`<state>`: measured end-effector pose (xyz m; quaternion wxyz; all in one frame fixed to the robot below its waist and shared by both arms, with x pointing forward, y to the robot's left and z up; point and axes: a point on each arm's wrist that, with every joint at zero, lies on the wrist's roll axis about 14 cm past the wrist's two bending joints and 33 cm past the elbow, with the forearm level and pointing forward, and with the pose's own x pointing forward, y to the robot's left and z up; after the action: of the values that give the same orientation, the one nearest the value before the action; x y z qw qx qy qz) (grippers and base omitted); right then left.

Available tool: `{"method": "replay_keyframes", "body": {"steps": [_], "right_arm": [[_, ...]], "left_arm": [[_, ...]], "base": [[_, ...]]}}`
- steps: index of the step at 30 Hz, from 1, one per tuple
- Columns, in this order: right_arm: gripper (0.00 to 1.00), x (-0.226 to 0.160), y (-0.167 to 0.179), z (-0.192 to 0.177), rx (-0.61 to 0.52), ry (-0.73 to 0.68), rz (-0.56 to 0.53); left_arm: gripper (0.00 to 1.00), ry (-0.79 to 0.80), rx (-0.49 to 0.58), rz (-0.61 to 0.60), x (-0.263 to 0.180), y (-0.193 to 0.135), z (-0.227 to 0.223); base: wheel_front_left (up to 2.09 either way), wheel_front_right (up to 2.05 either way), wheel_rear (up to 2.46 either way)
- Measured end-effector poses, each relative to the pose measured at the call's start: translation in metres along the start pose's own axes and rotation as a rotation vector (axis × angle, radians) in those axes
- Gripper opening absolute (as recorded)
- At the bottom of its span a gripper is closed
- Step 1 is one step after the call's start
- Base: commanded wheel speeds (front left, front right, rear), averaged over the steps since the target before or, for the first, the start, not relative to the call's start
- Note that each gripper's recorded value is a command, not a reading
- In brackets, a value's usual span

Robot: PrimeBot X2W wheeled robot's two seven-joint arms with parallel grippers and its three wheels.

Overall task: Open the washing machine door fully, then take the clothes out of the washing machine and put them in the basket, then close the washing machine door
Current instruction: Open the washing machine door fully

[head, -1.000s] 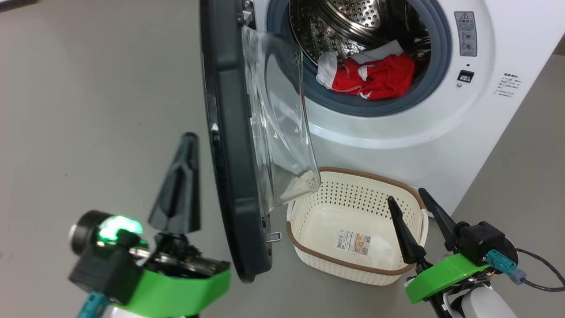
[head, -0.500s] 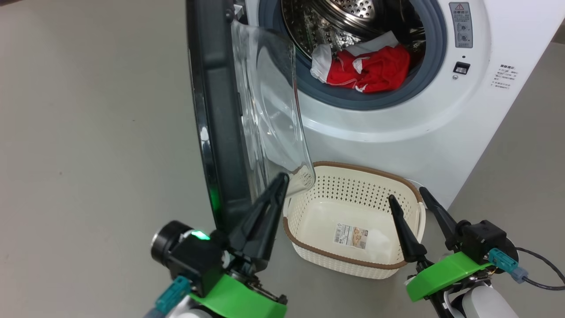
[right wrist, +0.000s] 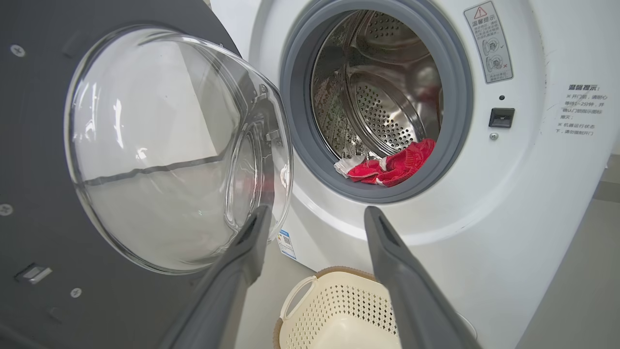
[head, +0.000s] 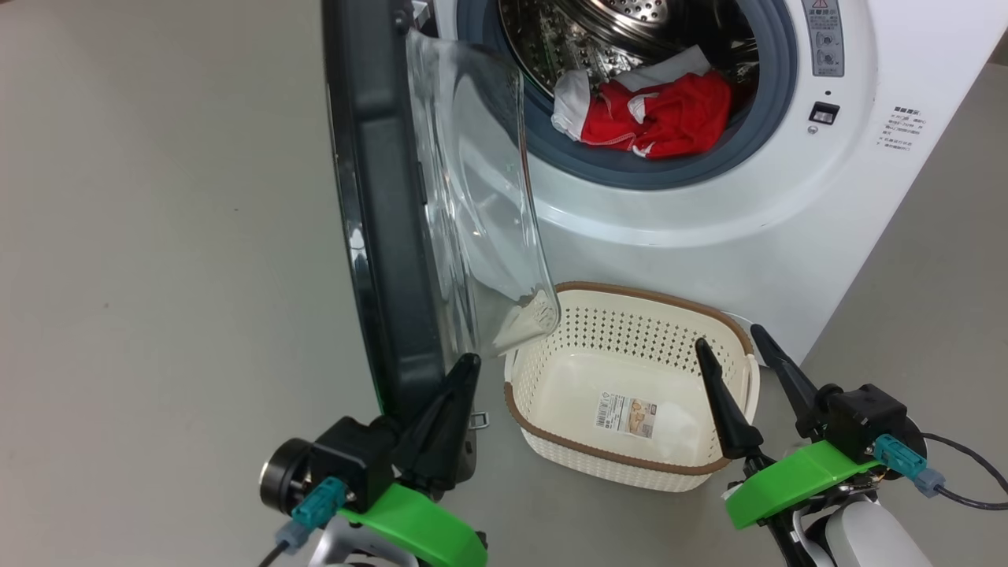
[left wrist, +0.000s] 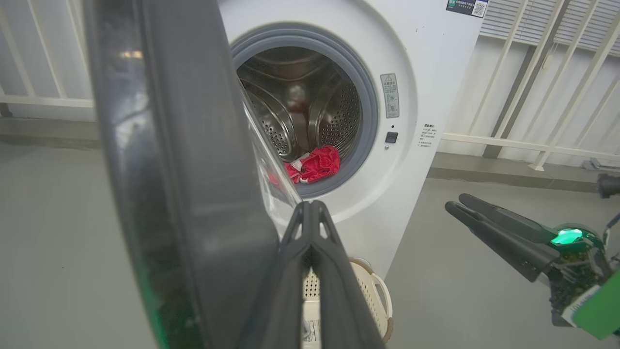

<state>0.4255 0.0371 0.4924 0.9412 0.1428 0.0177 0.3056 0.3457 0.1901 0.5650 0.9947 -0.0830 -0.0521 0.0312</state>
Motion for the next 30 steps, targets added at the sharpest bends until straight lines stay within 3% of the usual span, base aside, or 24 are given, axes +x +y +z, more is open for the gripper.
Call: {"method": "replay_keyframes", "body": {"steps": [10,30], "right_arm": [[1.00,0.001,-0.001,-0.003,0.007,0.007,0.000],[1.00,0.011,0.018,-0.017,0.014,0.043,0.056]], "left_arm": [[0.00,0.001,0.001,0.077,0.000,0.017,0.000],[0.00,0.001,0.041,0.333,-0.028,0.091,0.007]], "base": [[0.00,0.00,0.00],[0.00,0.00,0.00]]}}
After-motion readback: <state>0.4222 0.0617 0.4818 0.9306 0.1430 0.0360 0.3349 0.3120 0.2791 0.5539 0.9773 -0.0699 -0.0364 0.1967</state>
